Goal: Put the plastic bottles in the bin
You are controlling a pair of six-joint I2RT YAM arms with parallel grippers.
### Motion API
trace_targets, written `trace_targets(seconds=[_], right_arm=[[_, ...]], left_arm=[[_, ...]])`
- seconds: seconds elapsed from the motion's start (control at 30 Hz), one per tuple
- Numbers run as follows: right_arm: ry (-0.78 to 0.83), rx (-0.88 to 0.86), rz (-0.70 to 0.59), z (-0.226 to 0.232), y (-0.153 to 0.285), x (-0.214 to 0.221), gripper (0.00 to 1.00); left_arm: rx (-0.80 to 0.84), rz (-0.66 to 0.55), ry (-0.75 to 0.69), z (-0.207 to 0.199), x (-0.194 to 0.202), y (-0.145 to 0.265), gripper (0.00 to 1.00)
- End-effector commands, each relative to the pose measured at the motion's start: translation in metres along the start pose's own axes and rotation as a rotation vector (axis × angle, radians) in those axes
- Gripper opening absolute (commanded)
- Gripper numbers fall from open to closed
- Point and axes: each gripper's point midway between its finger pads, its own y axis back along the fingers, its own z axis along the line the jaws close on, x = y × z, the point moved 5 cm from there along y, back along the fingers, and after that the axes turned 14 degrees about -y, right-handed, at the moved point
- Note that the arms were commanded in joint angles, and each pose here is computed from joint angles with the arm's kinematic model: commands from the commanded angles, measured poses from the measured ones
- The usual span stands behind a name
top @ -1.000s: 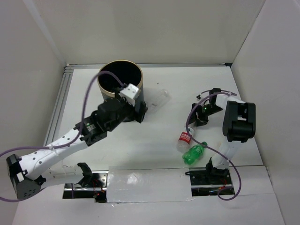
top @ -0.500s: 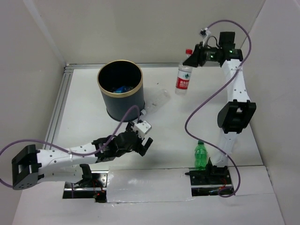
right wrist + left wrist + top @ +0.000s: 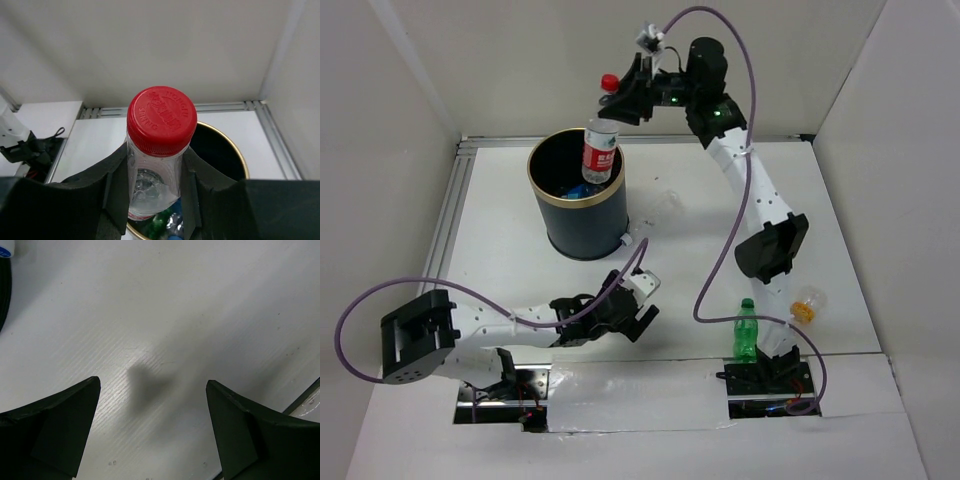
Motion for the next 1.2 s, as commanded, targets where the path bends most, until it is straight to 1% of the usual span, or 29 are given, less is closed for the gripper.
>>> trace_targets(seconds=[0.0, 0.03, 0.07, 0.1, 0.13, 0.17, 0.23, 0.27, 0.3, 0.33, 0.37, 0.43, 0.47, 0.5, 0.53, 0.57, 0.6, 0.63, 0.67, 0.7, 0.77, 0.8, 0.93, 0.97, 1.0, 1.07, 1.1, 1.13, 1.17], right_arm=[[0.023, 0.011, -0.032, -0.003, -0.017, 0.003, 0.00], [0.008, 0.008, -0.020, 0.000, -0.027, 0.011, 0.05], [-0.039, 0.023, 0.010, -0.006, -0.031, 0.026, 0.19], [-0.030, 0.053, 0.017, -0.011, -0.030, 0.029, 0.73], [-0.034, 0.074, 0.020, -0.011, -0.029, 0.028, 0.95], [-0.057, 0.097, 0.037, -0.014, -0.028, 0.034, 1.00], [-0.028, 0.164, 0.011, -0.021, -0.008, 0.019, 1.00], [-0.038, 0.232, -0.008, -0.034, 0.016, 0.012, 1.00], [-0.028, 0.280, -0.027, -0.034, 0.033, 0.000, 1.00], [-0.061, 0.359, -0.028, -0.047, 0.051, 0.005, 1.00], [-0.085, 0.454, -0.041, -0.065, 0.089, 0.005, 1.00], [-0.110, 0.561, -0.020, -0.069, 0.134, 0.010, 1.00], [-0.203, 0.658, -0.008, -0.087, 0.179, 0.035, 1.00], [-0.223, 0.689, -0.002, -0.079, 0.202, 0.039, 0.98], [-0.254, 0.704, 0.007, -0.076, 0.223, 0.049, 0.86], [-0.329, 0.703, 0.037, -0.076, 0.245, 0.083, 0.80], [-0.366, 0.753, 0.025, -0.065, 0.279, 0.089, 0.76], [-0.373, 0.764, 0.041, -0.059, 0.294, 0.102, 0.75], [-0.465, 0.767, 0.051, -0.051, 0.308, 0.135, 0.75], [-0.501, 0.800, 0.040, -0.044, 0.328, 0.148, 0.76], [-0.506, 0.808, 0.034, -0.019, 0.341, 0.158, 0.80], [-0.566, 0.834, 0.025, -0.010, 0.352, 0.181, 0.80], [-0.607, 0.829, -0.001, 0.025, 0.356, 0.198, 0.85], [-0.597, 0.818, 0.006, 0.028, 0.354, 0.200, 0.85], [-0.635, 0.822, 0.002, 0.031, 0.356, 0.210, 0.85], [-0.604, 0.806, 0.023, 0.039, 0.352, 0.213, 0.83], [-0.587, 0.820, 0.046, 0.045, 0.352, 0.219, 0.75], [-0.585, 0.820, 0.046, 0.048, 0.351, 0.217, 0.69], [-0.555, 0.833, 0.067, 0.046, 0.353, 0.219, 0.65]], left_arm=[[-0.019, -0.102, 0.004, 0.000, -0.035, -0.005, 1.00], [-0.019, -0.095, -0.009, -0.001, -0.033, -0.009, 1.00], [-0.030, -0.125, -0.010, -0.001, -0.045, -0.011, 1.00], [-0.071, -0.130, -0.034, 0.004, -0.050, -0.014, 1.00], [-0.101, -0.121, -0.048, 0.008, -0.057, -0.023, 1.00], [-0.126, -0.126, -0.053, 0.012, -0.064, -0.029, 1.00], [-0.170, -0.113, -0.075, 0.025, -0.076, -0.044, 1.00], [-0.218, -0.100, -0.068, 0.039, -0.087, -0.060, 1.00], [-0.243, -0.094, -0.077, 0.047, -0.093, -0.068, 1.00], [-0.274, -0.080, -0.107, 0.056, -0.097, -0.076, 1.00], [-0.310, -0.107, -0.091, 0.073, -0.119, -0.083, 1.00], [-0.351, -0.043, -0.138, 0.085, -0.114, -0.110, 1.00], [-0.361, -0.026, -0.143, 0.091, -0.116, -0.118, 1.00], [-0.403, -0.041, -0.121, 0.108, -0.130, -0.123, 1.00], [-0.411, -0.011, -0.132, 0.113, -0.122, -0.138, 1.00], [-0.417, 0.015, -0.146, 0.119, -0.121, -0.145, 1.00], [-0.467, 0.007, -0.132, 0.135, -0.132, -0.151, 1.00], [-0.498, 0.036, -0.144, 0.143, -0.130, -0.158, 1.00], [-0.502, 0.095, -0.157, 0.145, -0.114, -0.177, 1.00], [-0.508, 0.123, -0.148, 0.159, -0.116, -0.183, 1.00], [-0.483, 0.154, -0.146, 0.165, -0.102, -0.197, 1.00], [-0.476, 0.166, -0.122, 0.172, -0.096, -0.201, 1.00], [-0.381, 0.223, -0.111, 0.165, -0.069, -0.214, 0.93], [-0.376, 0.232, -0.099, 0.168, -0.065, -0.214, 0.86], [-0.377, 0.231, -0.090, 0.167, -0.065, -0.214, 0.77], [-0.341, 0.250, -0.079, 0.162, -0.060, -0.214, 0.53], [-0.345, 0.214, -0.076, 0.161, -0.074, -0.208, 0.15], [-0.339, 0.210, -0.082, 0.157, -0.076, -0.208, 0.15], [-0.338, 0.158, -0.074, 0.157, -0.095, -0.195, 0.12]])
